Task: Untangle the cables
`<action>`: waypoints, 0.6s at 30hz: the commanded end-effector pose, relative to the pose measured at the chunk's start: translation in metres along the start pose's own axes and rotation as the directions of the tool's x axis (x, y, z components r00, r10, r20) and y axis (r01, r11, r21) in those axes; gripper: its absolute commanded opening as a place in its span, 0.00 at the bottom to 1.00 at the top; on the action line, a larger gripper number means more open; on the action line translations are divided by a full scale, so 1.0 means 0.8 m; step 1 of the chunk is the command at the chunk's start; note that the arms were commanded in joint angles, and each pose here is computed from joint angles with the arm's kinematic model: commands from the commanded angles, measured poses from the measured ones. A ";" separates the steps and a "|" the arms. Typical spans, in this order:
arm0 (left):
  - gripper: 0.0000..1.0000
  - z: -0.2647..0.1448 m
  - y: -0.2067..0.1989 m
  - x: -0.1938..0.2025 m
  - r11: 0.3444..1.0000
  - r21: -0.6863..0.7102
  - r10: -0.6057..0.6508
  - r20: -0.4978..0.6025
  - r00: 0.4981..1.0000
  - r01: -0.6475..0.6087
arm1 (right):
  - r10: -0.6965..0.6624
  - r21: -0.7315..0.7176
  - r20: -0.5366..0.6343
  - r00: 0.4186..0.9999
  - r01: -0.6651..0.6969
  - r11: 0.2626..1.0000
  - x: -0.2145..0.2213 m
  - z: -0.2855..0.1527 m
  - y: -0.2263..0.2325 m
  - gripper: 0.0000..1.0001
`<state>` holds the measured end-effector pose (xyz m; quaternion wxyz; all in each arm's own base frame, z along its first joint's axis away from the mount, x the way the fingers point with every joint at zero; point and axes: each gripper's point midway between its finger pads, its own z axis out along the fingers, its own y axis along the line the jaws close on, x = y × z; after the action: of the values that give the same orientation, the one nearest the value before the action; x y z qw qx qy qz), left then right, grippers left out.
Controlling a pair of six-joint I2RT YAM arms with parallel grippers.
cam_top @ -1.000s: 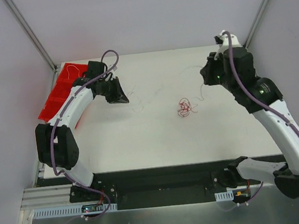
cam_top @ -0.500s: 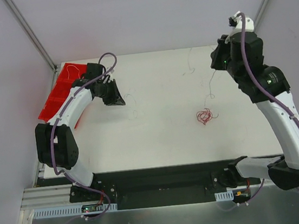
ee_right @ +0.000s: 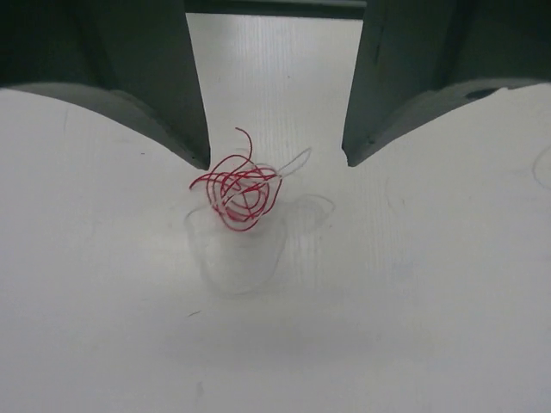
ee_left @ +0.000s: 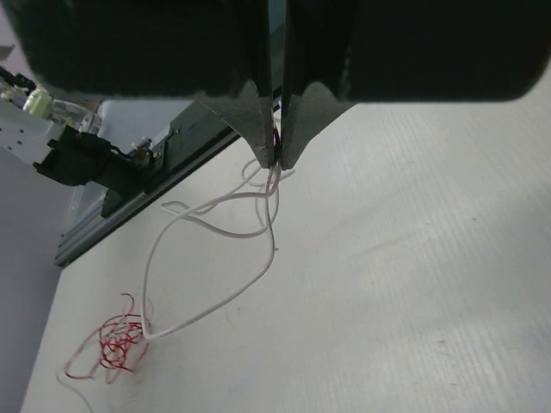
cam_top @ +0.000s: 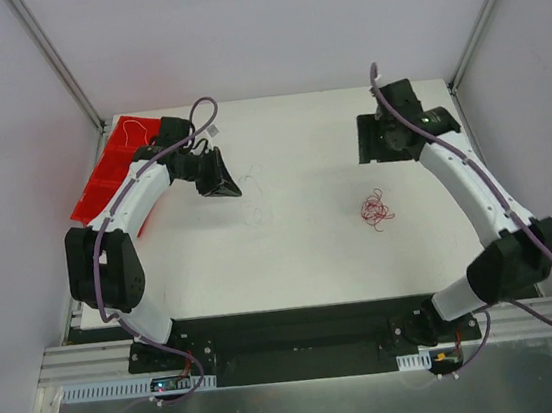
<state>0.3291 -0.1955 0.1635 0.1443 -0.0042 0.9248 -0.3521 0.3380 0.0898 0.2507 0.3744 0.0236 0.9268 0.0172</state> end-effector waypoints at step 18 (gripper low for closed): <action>0.00 0.014 -0.067 -0.017 0.909 0.233 -0.313 -0.163 0.936 0.345 | -0.471 -0.779 -0.003 0.882 0.293 0.554 0.124 -0.002 0.366 0.72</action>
<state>0.3298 -0.2317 0.1645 0.0170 -0.1124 0.8848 -0.4520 0.2621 0.3837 0.1858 0.2112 -0.3556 0.8513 0.3229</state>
